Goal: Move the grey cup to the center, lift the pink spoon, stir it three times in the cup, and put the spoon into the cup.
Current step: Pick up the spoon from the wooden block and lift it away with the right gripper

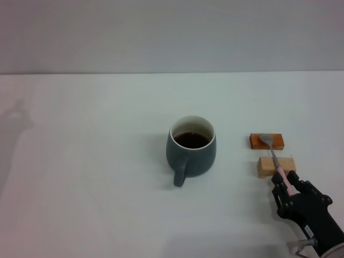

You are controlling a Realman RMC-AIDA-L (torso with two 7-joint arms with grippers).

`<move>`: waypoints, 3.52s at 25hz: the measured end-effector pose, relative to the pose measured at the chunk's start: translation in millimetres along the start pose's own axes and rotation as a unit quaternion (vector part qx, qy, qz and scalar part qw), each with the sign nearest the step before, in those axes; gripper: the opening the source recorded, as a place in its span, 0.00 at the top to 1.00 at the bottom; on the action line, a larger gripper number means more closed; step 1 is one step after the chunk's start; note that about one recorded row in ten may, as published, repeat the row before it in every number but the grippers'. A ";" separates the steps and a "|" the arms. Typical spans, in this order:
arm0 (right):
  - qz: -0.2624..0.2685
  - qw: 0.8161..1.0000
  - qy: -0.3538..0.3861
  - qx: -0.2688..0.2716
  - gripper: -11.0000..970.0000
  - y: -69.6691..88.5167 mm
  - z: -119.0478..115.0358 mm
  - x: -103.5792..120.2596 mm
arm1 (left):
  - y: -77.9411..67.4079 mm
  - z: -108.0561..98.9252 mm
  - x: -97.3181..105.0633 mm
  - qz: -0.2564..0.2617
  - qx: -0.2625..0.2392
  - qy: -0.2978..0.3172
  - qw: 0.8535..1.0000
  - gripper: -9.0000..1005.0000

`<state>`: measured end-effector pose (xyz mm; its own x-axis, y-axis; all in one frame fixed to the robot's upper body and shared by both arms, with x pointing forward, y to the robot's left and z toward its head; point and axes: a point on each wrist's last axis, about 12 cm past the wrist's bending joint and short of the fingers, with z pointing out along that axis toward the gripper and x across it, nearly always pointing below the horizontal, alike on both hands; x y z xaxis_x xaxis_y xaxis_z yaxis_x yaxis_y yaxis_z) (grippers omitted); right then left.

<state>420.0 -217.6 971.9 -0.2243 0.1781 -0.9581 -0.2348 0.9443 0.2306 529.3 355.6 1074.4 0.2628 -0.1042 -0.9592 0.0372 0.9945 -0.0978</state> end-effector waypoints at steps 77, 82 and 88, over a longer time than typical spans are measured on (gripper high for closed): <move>-0.005 1.000 0.004 0.003 0.80 -5.3 8.6 -3.0 | -0.9 4.8 -3.4 -0.001 0.000 -0.009 1.000 0.99; -0.004 1.000 0.004 0.003 0.80 -5.0 8.6 -3.1 | -1.3 5.2 -3.9 -0.002 0.001 -0.010 1.000 0.99; -0.007 1.000 0.002 0.002 0.82 -5.4 7.9 -3.2 | -2.0 5.6 -4.0 -0.002 0.001 -0.011 1.000 0.99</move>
<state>429.4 -221.0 972.3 -0.2257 0.1645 -0.9602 -0.2348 0.9474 0.2175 533.6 354.0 1079.9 0.2836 -0.1092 -0.9527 0.0409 0.9940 -0.1017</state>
